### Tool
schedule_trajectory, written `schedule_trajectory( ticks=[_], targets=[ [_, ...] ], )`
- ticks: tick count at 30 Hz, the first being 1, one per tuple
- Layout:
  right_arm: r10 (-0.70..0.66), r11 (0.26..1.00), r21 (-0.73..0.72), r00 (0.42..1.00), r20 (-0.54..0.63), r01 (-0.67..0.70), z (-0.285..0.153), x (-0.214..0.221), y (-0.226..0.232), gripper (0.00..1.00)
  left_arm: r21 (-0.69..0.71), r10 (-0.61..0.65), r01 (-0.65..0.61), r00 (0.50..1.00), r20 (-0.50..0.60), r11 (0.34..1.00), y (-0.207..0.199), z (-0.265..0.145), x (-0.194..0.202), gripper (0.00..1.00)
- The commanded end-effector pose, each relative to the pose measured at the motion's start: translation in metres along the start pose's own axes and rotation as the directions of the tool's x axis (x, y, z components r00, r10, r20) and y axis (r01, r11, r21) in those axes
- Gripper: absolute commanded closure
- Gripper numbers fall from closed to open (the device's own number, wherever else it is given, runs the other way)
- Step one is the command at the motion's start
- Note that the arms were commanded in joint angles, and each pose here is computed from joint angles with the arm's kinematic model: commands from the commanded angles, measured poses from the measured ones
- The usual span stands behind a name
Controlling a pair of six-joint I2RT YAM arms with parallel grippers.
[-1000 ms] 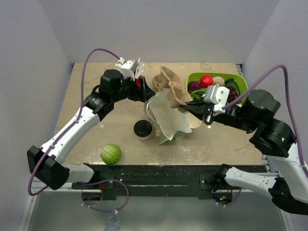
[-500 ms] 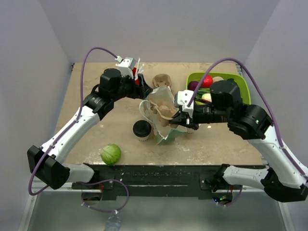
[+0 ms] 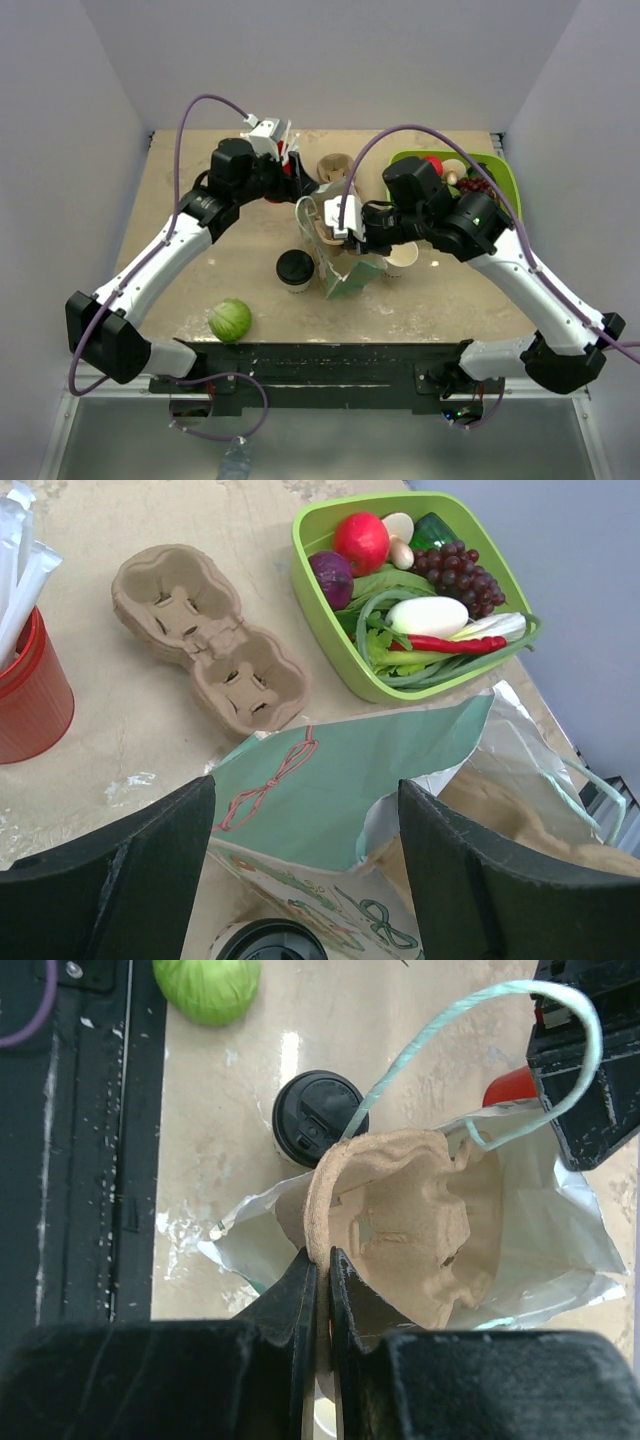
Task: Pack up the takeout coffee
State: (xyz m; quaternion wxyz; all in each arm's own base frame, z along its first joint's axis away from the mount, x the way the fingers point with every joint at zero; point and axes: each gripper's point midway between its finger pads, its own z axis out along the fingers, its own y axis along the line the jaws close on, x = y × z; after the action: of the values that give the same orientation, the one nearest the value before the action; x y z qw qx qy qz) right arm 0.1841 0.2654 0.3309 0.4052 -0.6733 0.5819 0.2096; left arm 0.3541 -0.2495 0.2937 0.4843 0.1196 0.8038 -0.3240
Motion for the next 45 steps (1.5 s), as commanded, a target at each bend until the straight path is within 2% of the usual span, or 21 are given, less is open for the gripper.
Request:
schedule_trajectory(
  ticks=[1,19,26,30,34,41,45],
  targets=[
    [-0.1,0.994,0.03,0.993,-0.055,0.102,0.005,0.005,-0.018,1.0,0.03,0.027,-0.028,0.999,0.044,0.999,-0.002,0.002,-0.02,0.24],
    [-0.129,0.99,0.044,0.979,-0.16,0.137,0.042,0.057,-0.02,1.0,0.054,0.011,-0.013,0.999,0.032,0.998,0.006,0.009,-0.024,0.25],
    [-0.108,0.992,0.043,0.978,-0.18,0.118,0.043,0.064,-0.018,0.9,0.044,-0.001,0.0,1.0,0.027,0.999,0.011,0.01,-0.023,0.25],
    [-0.107,0.992,0.045,0.978,-0.18,0.116,0.04,0.062,-0.017,0.77,0.025,-0.005,0.004,1.0,0.026,1.0,0.014,0.011,-0.023,0.25],
    [-0.117,0.989,0.075,0.981,-0.158,0.13,0.03,0.054,-0.019,0.51,0.02,-0.005,0.004,1.0,0.025,1.0,0.014,0.01,-0.023,0.24],
    [-0.138,0.984,0.102,0.987,-0.078,0.145,0.015,0.031,-0.02,0.43,0.018,-0.011,0.011,1.0,0.019,1.0,0.015,0.011,-0.022,0.25],
    [-0.092,0.968,0.23,0.995,-0.041,0.099,0.002,0.016,-0.04,0.39,0.023,-0.013,0.012,1.0,0.016,1.0,0.015,0.012,-0.021,0.25]
  ],
)
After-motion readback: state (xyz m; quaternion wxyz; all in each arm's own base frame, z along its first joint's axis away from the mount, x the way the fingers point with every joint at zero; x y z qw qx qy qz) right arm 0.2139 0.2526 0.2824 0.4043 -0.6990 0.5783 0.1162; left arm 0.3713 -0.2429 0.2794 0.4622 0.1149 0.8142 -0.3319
